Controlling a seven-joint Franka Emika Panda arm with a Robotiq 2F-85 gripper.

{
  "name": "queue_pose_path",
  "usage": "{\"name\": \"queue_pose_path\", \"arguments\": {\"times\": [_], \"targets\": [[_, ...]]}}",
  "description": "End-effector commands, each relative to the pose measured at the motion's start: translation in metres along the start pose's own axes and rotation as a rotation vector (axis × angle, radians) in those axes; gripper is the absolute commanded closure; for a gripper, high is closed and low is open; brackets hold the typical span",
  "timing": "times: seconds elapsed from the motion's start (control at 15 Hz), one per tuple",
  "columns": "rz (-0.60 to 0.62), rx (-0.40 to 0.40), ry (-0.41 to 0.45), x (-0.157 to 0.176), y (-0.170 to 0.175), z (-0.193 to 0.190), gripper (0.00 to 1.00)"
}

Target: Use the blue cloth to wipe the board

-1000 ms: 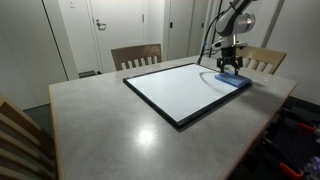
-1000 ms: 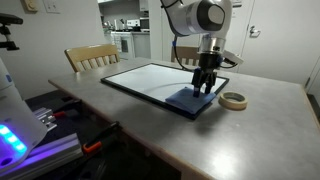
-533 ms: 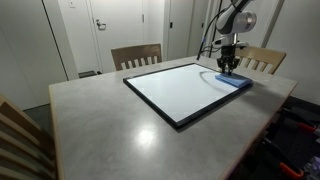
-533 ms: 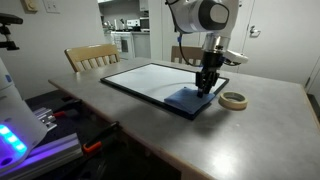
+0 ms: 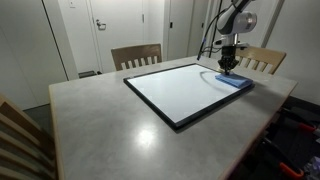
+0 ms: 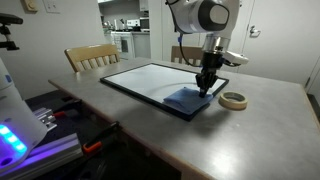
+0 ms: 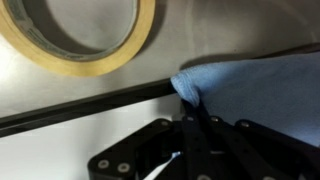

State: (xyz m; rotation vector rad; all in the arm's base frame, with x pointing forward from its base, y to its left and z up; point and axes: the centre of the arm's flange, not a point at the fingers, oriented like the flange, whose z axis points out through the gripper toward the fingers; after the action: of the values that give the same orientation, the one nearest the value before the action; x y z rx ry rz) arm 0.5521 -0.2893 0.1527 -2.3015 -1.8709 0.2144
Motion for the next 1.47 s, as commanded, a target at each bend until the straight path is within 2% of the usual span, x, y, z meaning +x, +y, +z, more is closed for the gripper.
{"name": "queue_pose_path", "arguments": {"times": [0.0, 0.73, 1.2, 1.4], "targets": [[0.018, -0.014, 0.024, 0.000, 0.000, 0.015, 0.99], [0.025, -0.013, -0.010, 0.020, -0.004, -0.008, 0.99], [0.030, 0.021, -0.011, 0.026, -0.011, 0.006, 0.99], [0.035, 0.004, -0.005, 0.024, -0.008, 0.007, 0.99]]}}
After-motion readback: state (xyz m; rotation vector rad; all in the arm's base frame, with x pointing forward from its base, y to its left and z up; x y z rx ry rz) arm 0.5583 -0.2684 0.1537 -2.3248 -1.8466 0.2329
